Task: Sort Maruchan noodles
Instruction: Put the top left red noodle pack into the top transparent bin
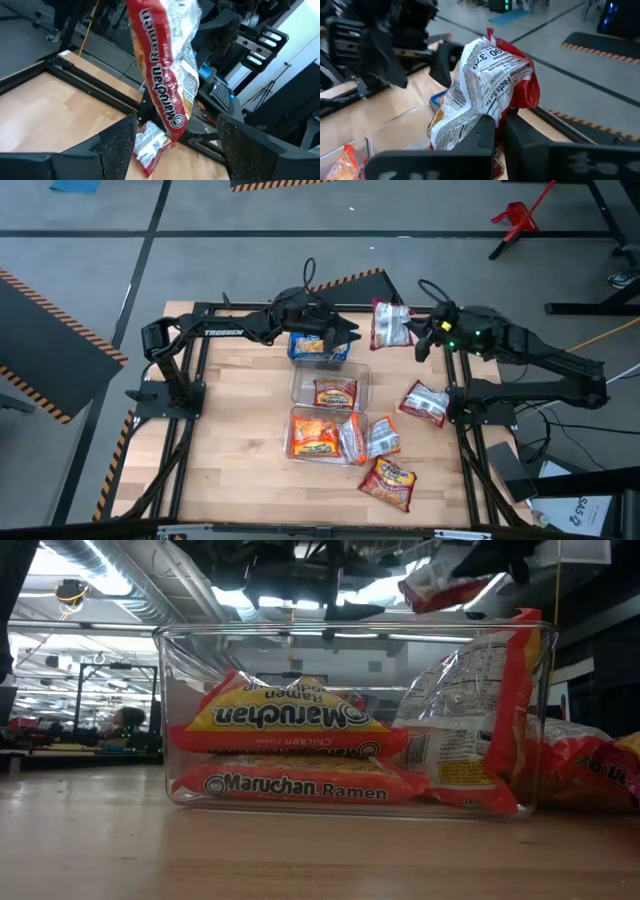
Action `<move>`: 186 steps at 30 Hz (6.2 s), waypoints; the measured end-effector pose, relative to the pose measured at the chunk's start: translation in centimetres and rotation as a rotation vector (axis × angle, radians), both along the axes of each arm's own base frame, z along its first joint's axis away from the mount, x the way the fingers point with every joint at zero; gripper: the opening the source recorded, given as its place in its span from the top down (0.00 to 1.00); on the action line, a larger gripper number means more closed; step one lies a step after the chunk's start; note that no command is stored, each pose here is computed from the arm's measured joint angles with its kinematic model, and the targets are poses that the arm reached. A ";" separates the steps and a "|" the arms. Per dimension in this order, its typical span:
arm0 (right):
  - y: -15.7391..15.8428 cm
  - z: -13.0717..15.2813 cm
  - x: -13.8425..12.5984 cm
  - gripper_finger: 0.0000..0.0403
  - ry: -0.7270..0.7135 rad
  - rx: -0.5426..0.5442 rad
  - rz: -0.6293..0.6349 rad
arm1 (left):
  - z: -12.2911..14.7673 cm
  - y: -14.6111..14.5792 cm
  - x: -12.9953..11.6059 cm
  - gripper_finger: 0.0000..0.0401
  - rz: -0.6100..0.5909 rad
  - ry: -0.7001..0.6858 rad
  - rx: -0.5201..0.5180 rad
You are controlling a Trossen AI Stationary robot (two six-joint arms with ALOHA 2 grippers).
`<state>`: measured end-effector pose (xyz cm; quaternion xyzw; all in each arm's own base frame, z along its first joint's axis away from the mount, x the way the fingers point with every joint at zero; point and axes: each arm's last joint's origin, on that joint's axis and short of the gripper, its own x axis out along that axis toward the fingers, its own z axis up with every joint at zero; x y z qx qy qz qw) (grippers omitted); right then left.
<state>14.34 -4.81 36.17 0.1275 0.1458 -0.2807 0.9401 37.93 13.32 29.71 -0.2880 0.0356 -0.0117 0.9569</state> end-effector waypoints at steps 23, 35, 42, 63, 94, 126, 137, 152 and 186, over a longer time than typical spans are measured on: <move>-0.5 0.4 3.0 1.00 -0.086 -0.019 0.133 | -0.6 -0.7 1.8 0.33 -0.035 -0.190 0.013; -0.7 0.0 4.2 1.00 -0.083 -0.004 0.179 | -0.6 -1.3 2.1 0.59 -0.019 -0.189 0.008; -0.6 0.0 4.2 0.94 -0.076 -0.019 0.190 | -0.7 -1.2 2.1 0.74 -0.021 -0.184 0.006; 1.8 8.5 -4.3 0.44 -0.141 -0.174 0.238 | 0.3 -2.9 0.4 0.77 -0.120 0.084 0.117; 2.1 7.6 -6.2 0.50 -0.064 -0.130 0.174 | -3.2 -16.3 -2.4 0.78 0.416 0.845 0.814; 2.2 7.0 -6.3 0.50 -0.012 -0.090 0.171 | -5.4 -17.1 -1.8 0.78 0.200 0.960 1.032; 2.2 6.8 -6.4 0.50 0.014 -0.079 0.174 | -8.6 -18.4 0.1 0.78 0.043 0.977 1.226; 2.2 6.7 -6.5 0.50 0.028 -0.077 0.172 | -8.2 -19.3 -0.7 0.78 -0.176 0.981 1.495; 2.1 6.5 -6.5 0.50 0.039 -0.060 0.136 | -3.7 -15.1 -3.9 0.78 -0.483 1.068 1.881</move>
